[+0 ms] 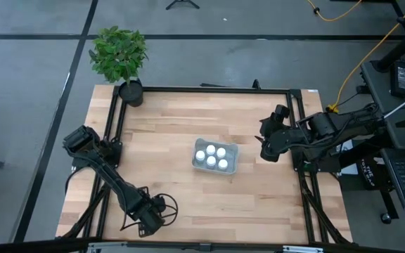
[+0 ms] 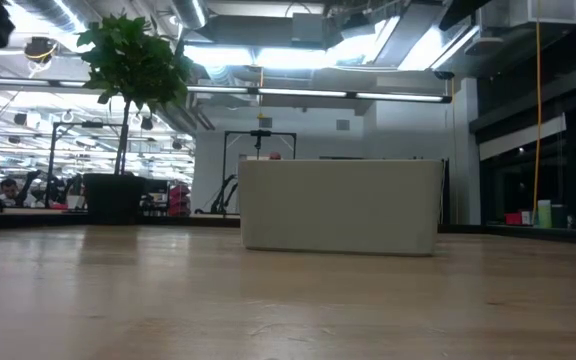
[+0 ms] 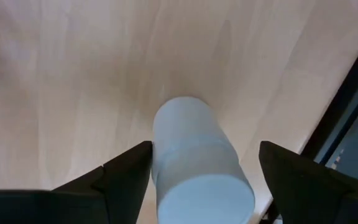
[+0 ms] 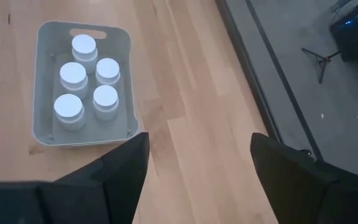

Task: Pick and place pill bottles into a basket
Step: Put the white pill bottle into the gray bin

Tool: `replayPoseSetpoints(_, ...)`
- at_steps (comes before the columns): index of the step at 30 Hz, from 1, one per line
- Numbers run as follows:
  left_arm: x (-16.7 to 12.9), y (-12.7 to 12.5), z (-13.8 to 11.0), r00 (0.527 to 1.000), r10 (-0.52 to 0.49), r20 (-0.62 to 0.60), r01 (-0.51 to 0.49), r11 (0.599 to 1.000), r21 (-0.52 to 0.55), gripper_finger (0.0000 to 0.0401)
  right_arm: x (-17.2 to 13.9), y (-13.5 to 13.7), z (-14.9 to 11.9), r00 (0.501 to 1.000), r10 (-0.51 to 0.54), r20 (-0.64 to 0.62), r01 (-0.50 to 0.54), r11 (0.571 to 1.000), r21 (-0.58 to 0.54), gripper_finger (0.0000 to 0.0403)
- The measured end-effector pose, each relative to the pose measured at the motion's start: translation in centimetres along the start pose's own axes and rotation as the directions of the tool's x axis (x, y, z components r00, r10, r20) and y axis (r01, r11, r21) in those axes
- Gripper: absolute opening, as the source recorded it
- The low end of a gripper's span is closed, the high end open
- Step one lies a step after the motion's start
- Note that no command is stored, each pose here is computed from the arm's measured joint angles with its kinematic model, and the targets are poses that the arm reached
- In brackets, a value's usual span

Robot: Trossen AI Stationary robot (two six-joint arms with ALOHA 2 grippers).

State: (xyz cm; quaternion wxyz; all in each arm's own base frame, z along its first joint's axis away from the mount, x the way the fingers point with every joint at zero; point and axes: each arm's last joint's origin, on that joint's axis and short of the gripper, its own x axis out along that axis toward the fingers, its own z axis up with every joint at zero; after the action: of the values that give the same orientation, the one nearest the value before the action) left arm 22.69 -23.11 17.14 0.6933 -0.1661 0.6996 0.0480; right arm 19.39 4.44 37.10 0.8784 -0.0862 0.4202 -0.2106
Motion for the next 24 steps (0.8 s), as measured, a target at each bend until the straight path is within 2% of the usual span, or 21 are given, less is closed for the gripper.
replayPoseSetpoints(3, 0.0, -0.1, -0.2, 1.000, -0.001, -0.002, 0.001, 1.000, 0.006, 0.0285, 0.0, 0.0, 0.0, 1.000, -0.002, 0.000, 0.002, 1.000, 0.001, 0.0281)
replayPoseSetpoints(6, 0.0, -0.1, -0.2, 1.000, 0.000, -0.002, 0.000, 1.000, -0.001, 0.0265, 0.0, 0.0, 0.0, 1.000, -0.002, 0.000, 0.002, 1.000, 0.001, 0.0281)
replayPoseSetpoints(13, 0.0, 0.0, 0.0, 1.000, -0.007, -0.007, 0.007, 1.000, -0.003, 0.0170, 0.0, 0.0, 0.0, 1.000, -0.001, 0.001, 0.001, 1.000, 0.007, 0.0281)
replayPoseSetpoints(19, -0.8, 0.1, 1.0, 0.999, -0.048, -0.016, 0.048, 0.999, 0.011, 0.0170, 0.0, 0.0, 0.0, 1.000, -0.001, 0.001, 0.001, 1.000, 0.006, 0.0281)
replayPoseSetpoints(24, -5.5, 0.7, 3.1, 0.991, -0.073, 0.115, 0.070, 0.997, 0.025, 0.0170, 0.0, 0.0, 0.0, 1.000, -0.003, -0.004, 0.003, 1.000, 0.002, 0.0281)
